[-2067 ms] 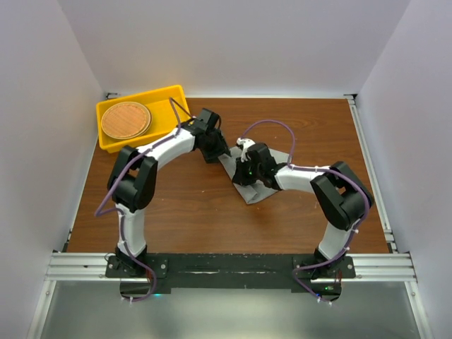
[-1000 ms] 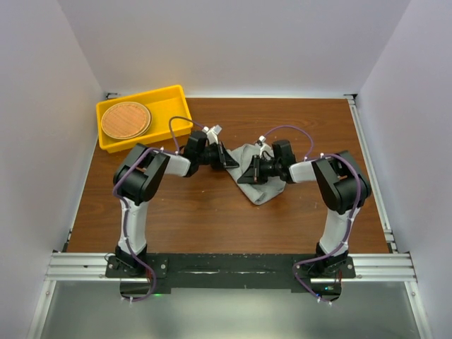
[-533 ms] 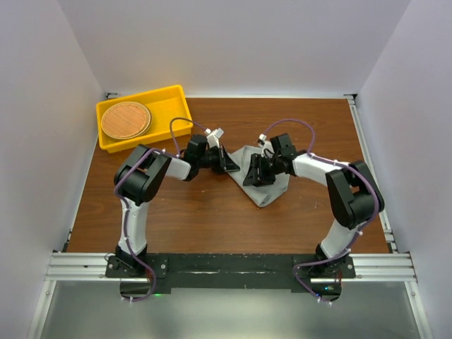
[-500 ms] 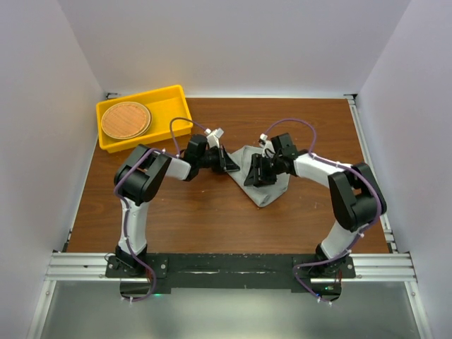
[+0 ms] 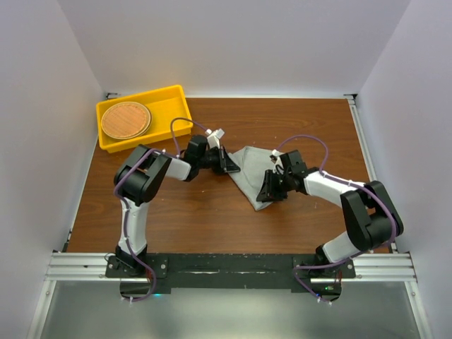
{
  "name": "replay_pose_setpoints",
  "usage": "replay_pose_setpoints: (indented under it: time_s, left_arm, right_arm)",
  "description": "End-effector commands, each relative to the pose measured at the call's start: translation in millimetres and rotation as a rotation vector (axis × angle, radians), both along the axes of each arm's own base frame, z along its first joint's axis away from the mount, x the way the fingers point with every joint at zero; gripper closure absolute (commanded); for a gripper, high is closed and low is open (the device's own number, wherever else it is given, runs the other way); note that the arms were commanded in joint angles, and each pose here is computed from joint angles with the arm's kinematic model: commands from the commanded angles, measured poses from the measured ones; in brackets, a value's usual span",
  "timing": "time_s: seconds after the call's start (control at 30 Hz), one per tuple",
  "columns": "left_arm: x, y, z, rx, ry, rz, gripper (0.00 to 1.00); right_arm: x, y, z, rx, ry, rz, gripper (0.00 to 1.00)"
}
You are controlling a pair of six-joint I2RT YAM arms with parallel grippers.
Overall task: Fold the napkin, place the utensils inside, and roll it up
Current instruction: Roll the napkin with the utensil
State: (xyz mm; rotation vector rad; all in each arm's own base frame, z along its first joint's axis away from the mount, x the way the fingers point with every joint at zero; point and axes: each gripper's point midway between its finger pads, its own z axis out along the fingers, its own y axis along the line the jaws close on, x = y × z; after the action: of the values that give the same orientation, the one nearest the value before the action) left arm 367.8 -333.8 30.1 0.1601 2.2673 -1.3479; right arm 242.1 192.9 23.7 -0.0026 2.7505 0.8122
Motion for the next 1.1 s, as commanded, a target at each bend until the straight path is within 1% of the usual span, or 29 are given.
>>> replay_pose_setpoints:
  time_s: [0.0, 0.03, 0.07, 0.1, 0.17, 0.2, 0.23, 0.27, 0.3, 0.37, 0.4, 0.53, 0.57, 0.67, 0.83, 0.93, 0.97, 1.03, 1.07]
  left_arm:
    - [-15, 9, -26, 0.094, 0.102, -0.006, 1.00]
    - [-15, 9, -26, 0.099, 0.107, -0.005, 1.00]
    - [-16, 9, -27, 0.104, 0.113, -0.004, 1.00]
    - [-17, 10, -30, 0.119, 0.134, -0.002, 1.00]
    - [-18, 10, -29, 0.124, 0.145, -0.005, 1.00]
    - [-18, 10, -30, 0.133, 0.161, -0.004, 1.00]
    - [-18, 10, -30, 0.138, 0.169, -0.004, 1.00]
    - [-19, 10, -31, 0.147, 0.187, -0.006, 1.00]
    - [-19, 10, -30, 0.150, 0.195, -0.006, 1.00]
    - [-19, 11, -30, 0.167, 0.213, -0.003, 1.00]
    - [-19, 11, -30, 0.172, 0.220, -0.003, 1.00]
    - [-22, 12, -34, 0.192, 0.263, -0.005, 1.00]
    - [-24, 13, -35, 0.196, 0.273, -0.007, 1.00]
    - [-26, 14, -38, 0.202, 0.287, -0.005, 1.00]
    - [-26, 12, -36, 0.189, 0.307, -0.001, 1.00]
    - [-25, 11, -34, 0.185, 0.306, 0.000, 1.00]
    - [-24, 11, -32, 0.186, 0.305, -0.003, 1.00]
    - [-23, 11, -27, 0.185, 0.292, -0.008, 1.00]
    - [-23, 11, -26, 0.186, 0.288, -0.010, 1.00]
  right_arm:
    - [-8, -31, -11, -0.190, 0.000, -0.013, 0.72]
    - [-2, -32, 6, -0.197, -0.059, 0.003, 0.71]
    - [-4, -39, 11, -0.244, -0.061, 0.009, 0.70]
    - [6, -32, 30, -0.249, -0.117, 0.031, 0.61]
    - [11, -27, 47, -0.286, -0.188, 0.082, 0.50]
    - [17, -13, 59, -0.306, -0.249, 0.119, 0.41]
    - [20, -6, 62, -0.321, -0.280, 0.147, 0.37]
    - [23, 1, 55, -0.338, -0.275, 0.175, 0.32]
    - [32, 10, 61, -0.363, -0.307, 0.184, 0.31]
    - [43, 26, 54, -0.412, -0.314, 0.222, 0.27]
    - [51, 25, 53, -0.461, -0.344, 0.222, 0.26]
    - [73, 49, 47, -0.539, -0.407, 0.253, 0.26]
    - [75, 59, 41, -0.557, -0.413, 0.275, 0.26]
    - [81, 67, 36, -0.628, -0.439, 0.285, 0.27]
    - [82, 66, 19, -0.702, -0.465, 0.269, 0.31]
    - [78, 60, 7, -0.725, -0.450, 0.245, 0.35]
    - [73, 55, 1, -0.729, -0.440, 0.249, 0.42]
    - [73, 53, -3, -0.714, -0.449, 0.232, 0.53]
    - [70, 47, -9, -0.716, -0.435, 0.232, 0.62]
